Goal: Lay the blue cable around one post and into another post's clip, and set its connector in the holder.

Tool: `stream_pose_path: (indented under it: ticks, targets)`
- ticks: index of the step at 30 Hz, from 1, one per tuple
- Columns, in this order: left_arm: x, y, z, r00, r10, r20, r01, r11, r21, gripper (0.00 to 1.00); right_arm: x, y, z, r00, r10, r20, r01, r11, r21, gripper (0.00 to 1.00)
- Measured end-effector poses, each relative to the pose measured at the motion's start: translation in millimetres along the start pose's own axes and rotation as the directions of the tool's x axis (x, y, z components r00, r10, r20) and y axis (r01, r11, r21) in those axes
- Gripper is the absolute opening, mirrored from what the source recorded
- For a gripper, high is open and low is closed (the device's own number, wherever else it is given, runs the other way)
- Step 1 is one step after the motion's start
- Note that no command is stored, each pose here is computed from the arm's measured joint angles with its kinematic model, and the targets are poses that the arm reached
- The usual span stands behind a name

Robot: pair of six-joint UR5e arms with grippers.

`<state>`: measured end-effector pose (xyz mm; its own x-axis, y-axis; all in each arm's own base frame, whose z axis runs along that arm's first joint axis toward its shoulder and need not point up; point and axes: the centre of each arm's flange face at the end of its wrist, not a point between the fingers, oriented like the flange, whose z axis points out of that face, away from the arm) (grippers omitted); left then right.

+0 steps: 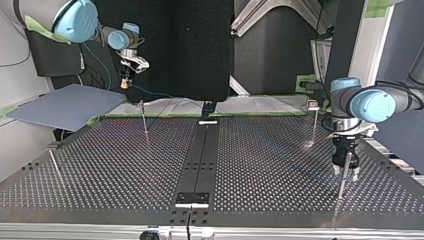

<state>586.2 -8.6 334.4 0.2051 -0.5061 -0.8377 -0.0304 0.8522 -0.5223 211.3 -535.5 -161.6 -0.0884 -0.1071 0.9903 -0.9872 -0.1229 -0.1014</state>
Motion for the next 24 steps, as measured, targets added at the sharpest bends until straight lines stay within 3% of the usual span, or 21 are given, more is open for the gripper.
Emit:
stream_pose_path:
  ticks: [11,18,24]
  targets:
    - [0,0.1,0,1.0000,0.000,0.000,0.000,1.0000,-0.001,1.00,45,-6.9,-18.6,0.9994,0.001,-0.035,-0.001,1.0000,0.009,0.00]
    - [0,0.1,0,1.0000,0.000,-0.001,0.000,1.0000,-0.002,1.00,76,-11.1,-26.6,0.9972,0.002,-0.074,-0.001,0.9998,0.018,0.00]
    - [0,0.1,0,1.0000,-0.001,-0.001,0.001,1.0000,-0.002,1.00,101,-20.2,-26.5,0.9955,0.002,-0.095,0.003,0.9982,0.060,0.00]
